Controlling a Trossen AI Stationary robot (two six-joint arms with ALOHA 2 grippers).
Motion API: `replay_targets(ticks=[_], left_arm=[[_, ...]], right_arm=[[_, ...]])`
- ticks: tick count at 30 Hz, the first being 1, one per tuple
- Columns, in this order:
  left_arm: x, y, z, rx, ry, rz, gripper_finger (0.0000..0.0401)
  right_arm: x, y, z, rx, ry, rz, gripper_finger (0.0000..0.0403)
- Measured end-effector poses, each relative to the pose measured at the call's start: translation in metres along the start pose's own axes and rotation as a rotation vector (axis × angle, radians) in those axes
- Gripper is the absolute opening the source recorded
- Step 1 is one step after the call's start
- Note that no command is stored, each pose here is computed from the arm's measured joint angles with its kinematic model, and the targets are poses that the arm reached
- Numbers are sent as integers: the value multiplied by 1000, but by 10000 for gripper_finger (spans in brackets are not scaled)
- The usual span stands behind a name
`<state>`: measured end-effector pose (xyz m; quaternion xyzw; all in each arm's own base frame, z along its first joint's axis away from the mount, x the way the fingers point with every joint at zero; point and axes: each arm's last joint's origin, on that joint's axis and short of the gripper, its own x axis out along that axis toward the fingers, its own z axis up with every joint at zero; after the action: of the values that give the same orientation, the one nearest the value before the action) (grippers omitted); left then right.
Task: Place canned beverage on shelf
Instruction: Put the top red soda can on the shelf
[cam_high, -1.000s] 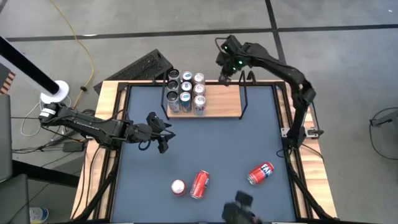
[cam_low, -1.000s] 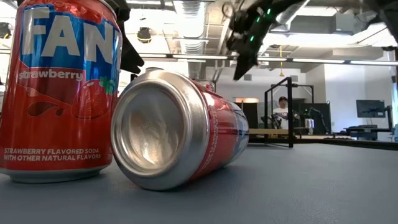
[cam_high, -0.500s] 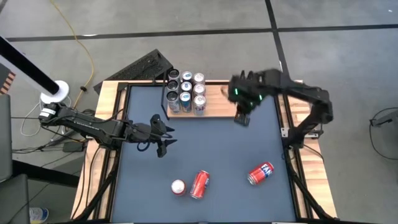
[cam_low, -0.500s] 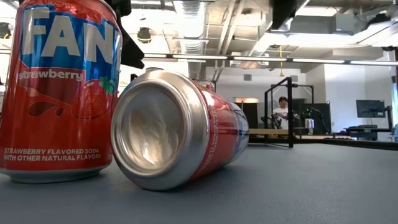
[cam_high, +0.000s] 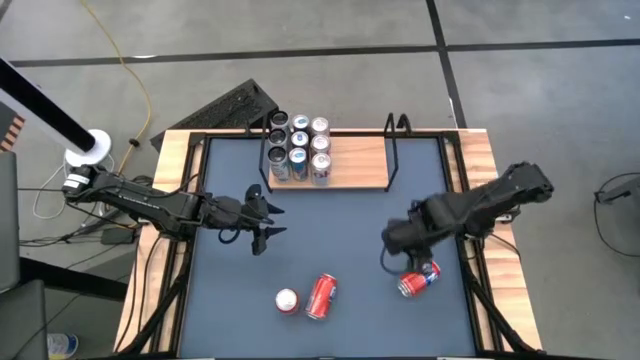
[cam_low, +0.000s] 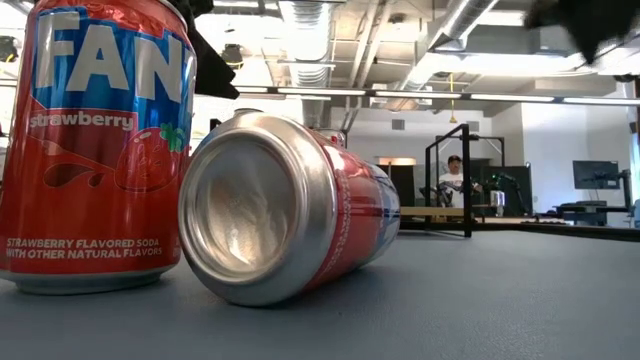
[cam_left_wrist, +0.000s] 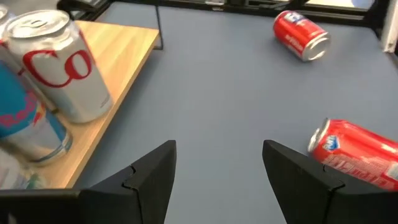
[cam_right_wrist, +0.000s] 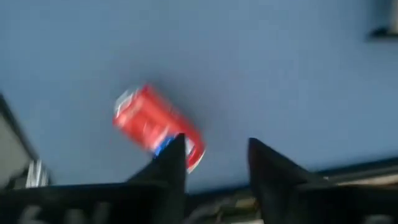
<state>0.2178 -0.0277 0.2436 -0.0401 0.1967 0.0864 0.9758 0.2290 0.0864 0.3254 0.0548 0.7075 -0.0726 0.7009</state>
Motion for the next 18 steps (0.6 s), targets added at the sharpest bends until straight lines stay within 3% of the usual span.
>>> replay_targets(ticks=[4,7,14,18], left_arm=[[0,-1,0,12,0,-36,229],[0,-1,1,0,-1,-42,229],[-1,-3,0,-25,-1,-49,229],[-1,-5,0,-25,-1,-55,229]], right_arm=[[32,13,-7,-37,161,7,239],[46,22,-12,-101,198,-11,277],[62,44,-29,-212,107,56,291],[77,54,-39,-316,85,37,292]])
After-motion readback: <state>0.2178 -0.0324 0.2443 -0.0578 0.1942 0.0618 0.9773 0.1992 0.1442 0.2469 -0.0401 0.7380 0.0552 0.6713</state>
